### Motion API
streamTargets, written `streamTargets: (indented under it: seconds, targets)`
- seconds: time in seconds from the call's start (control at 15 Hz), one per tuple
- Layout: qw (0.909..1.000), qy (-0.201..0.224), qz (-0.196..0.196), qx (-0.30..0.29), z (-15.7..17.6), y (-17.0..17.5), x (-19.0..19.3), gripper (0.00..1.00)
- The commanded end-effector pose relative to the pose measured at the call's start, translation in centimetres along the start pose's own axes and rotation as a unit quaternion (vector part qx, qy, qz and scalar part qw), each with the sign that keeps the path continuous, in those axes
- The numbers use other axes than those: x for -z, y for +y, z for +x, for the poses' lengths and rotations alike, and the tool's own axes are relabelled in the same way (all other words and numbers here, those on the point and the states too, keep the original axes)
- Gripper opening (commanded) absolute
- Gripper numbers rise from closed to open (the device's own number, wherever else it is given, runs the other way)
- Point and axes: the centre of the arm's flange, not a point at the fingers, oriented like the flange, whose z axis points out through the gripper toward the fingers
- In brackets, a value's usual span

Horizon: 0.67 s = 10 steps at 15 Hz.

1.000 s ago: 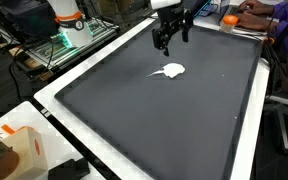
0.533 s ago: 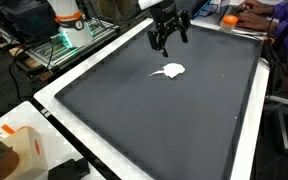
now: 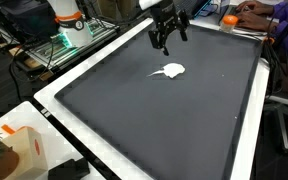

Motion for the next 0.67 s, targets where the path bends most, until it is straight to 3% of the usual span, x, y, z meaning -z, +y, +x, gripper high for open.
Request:
streamTargets:
  seconds: [0.0, 0.33, 0.6]
  targets:
    - [0.9997, 0.018, 0.013, 0.001, -0.4, -0.2, 0.3, 1.00]
    - [0.9976, 0.063, 0.030, 0.001, -0.4, -1.3, 1.3, 1.00]
    - [0.9989, 0.045, 0.013, 0.008, -0.6, -1.6, 1.3, 1.00]
